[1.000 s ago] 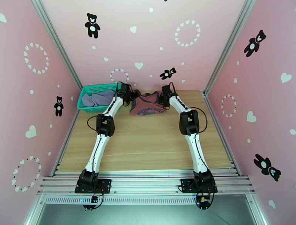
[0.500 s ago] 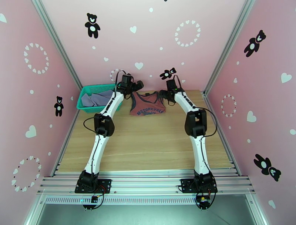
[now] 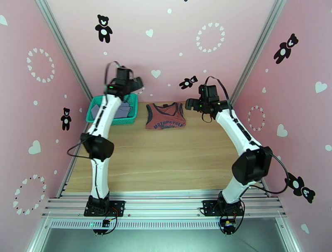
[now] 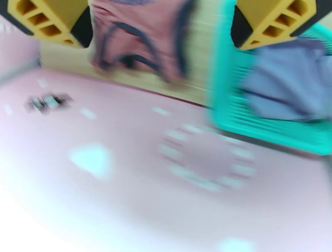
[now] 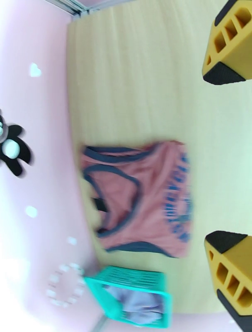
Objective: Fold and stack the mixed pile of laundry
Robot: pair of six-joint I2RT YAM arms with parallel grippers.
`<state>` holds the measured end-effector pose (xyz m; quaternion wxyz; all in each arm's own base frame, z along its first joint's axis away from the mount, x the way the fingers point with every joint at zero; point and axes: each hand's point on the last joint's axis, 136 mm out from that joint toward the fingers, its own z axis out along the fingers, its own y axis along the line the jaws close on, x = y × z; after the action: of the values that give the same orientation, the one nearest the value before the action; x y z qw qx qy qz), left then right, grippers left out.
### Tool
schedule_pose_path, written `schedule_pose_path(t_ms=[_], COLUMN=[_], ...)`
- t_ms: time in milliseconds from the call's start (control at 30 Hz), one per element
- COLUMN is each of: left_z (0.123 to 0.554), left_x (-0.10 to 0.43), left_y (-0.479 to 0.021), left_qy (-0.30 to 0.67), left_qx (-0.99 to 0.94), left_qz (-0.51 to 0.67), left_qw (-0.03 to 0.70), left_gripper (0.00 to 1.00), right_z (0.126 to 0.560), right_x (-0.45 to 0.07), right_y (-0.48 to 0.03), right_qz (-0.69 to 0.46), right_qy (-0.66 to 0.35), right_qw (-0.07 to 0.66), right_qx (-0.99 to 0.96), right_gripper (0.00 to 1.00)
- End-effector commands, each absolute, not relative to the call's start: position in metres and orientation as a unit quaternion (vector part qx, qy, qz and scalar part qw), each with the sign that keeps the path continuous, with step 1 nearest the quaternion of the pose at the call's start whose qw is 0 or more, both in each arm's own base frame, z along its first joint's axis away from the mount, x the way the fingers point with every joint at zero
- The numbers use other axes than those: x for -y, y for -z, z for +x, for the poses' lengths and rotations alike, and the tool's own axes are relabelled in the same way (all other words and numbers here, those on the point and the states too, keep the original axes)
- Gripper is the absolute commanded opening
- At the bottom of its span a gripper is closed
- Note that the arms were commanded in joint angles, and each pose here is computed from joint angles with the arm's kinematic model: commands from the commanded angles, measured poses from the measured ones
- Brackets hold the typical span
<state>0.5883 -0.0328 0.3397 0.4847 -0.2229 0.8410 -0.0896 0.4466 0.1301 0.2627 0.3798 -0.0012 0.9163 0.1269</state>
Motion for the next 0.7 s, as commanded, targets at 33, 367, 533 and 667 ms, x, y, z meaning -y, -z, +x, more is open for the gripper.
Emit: schedule_pose_path(t_ms=[33, 367, 533, 667], left_z=[0.584, 0.599, 0.597, 0.597], left_x=[-0.054, -0.096, -0.095, -0.089], left_y=[-0.229, -0.108, -0.079, -0.062], left_qy=[0.009, -0.04, -0.041, -0.023], left_qx=[-0.892, -0.92, -0.922, -0.925], left_qz=[-0.274, -0.292, -0.306, -0.309], left_qw=[0.359, 0.259, 0.234, 0.218], left_gripper=[0.93, 0.99, 0.99, 0.91], right_z=[0.395, 0.372, 0.372, 0.373], right_x=[-0.145, -0.164, -0.173, -0.178], right_y=[-0.238, -0.19, -0.171, -0.166], right_qz=[-0.049, -0.064, -0.069, -0.071], right_qy=[-0.156, -0.156, -0.15, -0.149], right_qw=[0.328, 0.275, 0.252, 0.247], right_qx=[-0.93, -0.947, -0.953, -0.955], right_gripper=[0.98, 0.99, 0.98, 0.97])
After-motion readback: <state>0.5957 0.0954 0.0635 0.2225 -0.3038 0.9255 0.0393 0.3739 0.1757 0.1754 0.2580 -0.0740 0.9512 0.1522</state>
